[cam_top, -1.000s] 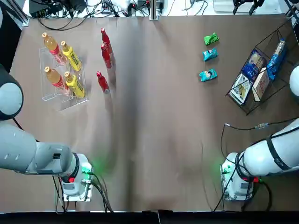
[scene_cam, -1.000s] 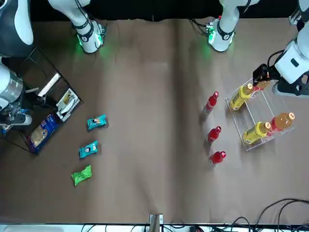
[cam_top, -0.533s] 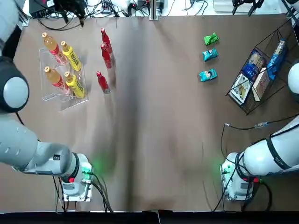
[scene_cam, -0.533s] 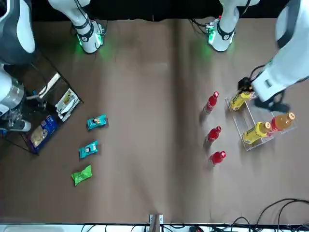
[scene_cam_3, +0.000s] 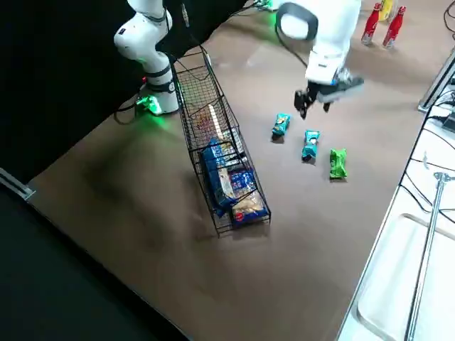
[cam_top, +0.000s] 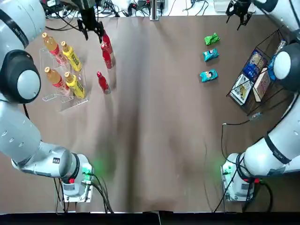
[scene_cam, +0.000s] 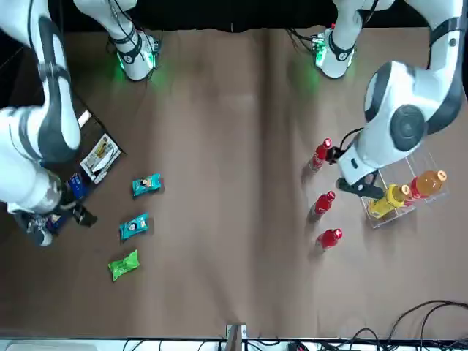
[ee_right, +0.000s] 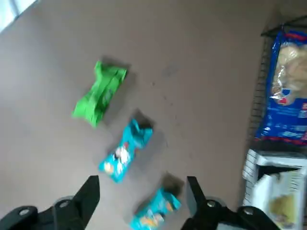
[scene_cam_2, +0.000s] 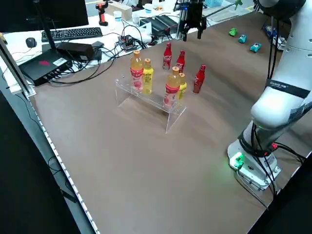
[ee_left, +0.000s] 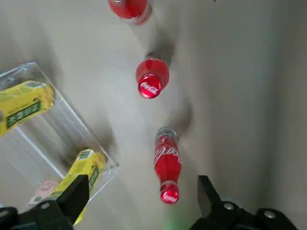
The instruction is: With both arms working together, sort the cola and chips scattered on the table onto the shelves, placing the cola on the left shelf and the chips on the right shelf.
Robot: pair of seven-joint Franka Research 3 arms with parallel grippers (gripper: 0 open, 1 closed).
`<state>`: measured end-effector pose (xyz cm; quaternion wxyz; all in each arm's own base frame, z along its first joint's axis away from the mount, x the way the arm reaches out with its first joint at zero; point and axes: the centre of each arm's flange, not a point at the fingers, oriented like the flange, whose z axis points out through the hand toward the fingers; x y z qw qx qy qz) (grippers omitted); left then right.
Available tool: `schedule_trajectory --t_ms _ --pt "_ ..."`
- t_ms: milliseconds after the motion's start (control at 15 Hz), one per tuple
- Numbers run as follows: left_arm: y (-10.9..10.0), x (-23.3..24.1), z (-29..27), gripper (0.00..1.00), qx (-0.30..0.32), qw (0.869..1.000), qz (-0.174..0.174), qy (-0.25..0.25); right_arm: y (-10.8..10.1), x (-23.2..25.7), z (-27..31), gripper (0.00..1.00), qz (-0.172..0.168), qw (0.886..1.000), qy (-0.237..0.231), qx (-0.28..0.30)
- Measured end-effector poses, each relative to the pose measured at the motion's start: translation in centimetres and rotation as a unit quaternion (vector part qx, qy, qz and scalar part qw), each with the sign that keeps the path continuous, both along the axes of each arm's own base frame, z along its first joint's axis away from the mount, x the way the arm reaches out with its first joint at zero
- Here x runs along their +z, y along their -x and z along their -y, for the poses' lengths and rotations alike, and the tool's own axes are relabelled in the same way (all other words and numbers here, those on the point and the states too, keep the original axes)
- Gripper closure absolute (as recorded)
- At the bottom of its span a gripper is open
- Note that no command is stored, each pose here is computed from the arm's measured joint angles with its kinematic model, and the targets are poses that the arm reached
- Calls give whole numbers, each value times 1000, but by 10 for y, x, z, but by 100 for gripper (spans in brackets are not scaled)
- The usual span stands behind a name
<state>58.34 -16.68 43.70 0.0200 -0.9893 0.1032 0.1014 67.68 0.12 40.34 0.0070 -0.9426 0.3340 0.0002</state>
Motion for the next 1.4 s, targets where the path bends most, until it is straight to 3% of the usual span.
schedule_trajectory --t_ms 133,333,467,733,1067,1400 --pt "-3 -10 5 0 12 1000 28 7 -16 -36 4 21 24 998 4 -52" --pt "-25 1 0 0 54 992 113 29 -37 -84 2 20 60 992 4 -115" --pt "-37 -3 -5 0 75 985 150 41 -52 -113 -3 20 92 982 -1 -162" --pt "-65 -60 -15 0 76 978 190 35 -82 -175 -45 23 116 969 -12 -218" --pt "-78 -101 -11 1 77 973 216 40 -86 -180 -42 26 123 967 -12 -224" --pt "-83 -111 -10 6 79 969 230 47 -87 -188 -43 37 143 965 -14 -219"
